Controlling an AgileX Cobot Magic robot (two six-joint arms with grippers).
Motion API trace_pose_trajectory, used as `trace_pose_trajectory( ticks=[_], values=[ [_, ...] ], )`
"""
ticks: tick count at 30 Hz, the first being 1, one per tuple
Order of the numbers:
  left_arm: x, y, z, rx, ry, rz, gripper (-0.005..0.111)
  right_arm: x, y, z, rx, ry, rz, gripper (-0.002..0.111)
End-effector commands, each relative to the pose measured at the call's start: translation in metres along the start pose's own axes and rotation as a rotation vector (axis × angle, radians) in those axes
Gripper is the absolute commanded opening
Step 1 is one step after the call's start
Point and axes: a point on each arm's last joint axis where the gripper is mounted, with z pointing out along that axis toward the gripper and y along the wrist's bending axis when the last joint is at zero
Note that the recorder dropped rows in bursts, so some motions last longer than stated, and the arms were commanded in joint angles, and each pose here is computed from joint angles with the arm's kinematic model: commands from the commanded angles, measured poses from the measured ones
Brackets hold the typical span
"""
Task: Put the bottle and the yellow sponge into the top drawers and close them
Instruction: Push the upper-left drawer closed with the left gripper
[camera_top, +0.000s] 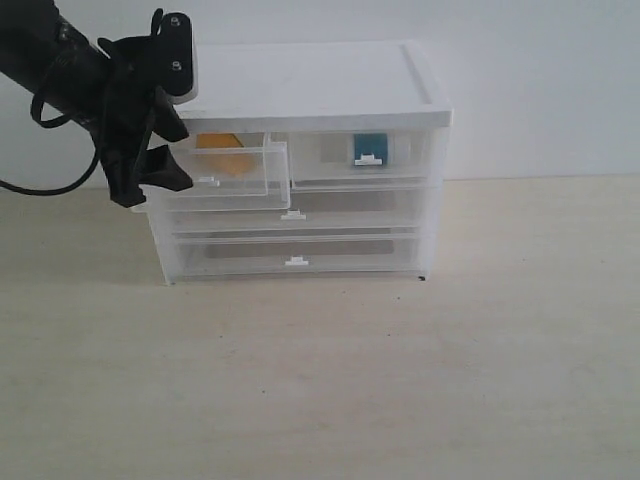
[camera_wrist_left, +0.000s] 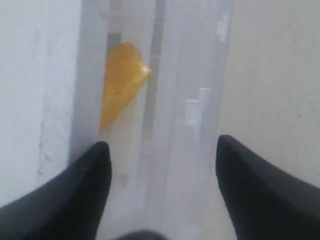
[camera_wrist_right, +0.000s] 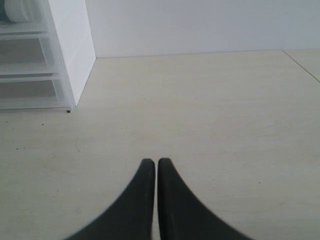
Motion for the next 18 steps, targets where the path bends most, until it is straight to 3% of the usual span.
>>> trace_pose_trajectory(
  ticks=[1, 9, 12, 14, 18],
  values=[
    [-0.002, 0.006, -0.01, -0.052, -0.001, 0.001, 0.059, 0.0, 0.0, 0.0, 0.001, -0.009, -0.001, 0.0],
    [-0.011, 0.008, -0.05, -0.126, -0.034, 0.003, 0.059, 0.0, 0.0, 0.0, 0.001, -0.009, -0.001, 0.0],
    [-0.013, 0.005, -0.066, -0.117, -0.043, -0.06, 0.056, 0.0, 0.0, 0.0, 0.001, -0.009, -0.001, 0.0],
    [-0.012, -0.002, -0.066, -0.038, -0.021, -0.082, 0.044, 0.0, 0.0, 0.0, 0.001, -0.009, -0.001, 0.0],
    [-0.004, -0.019, -0.057, 0.159, 0.049, -0.044, 0.005, 0.0, 0.0, 0.0, 0.001, -0.009, -0.001, 0.0]
  ],
)
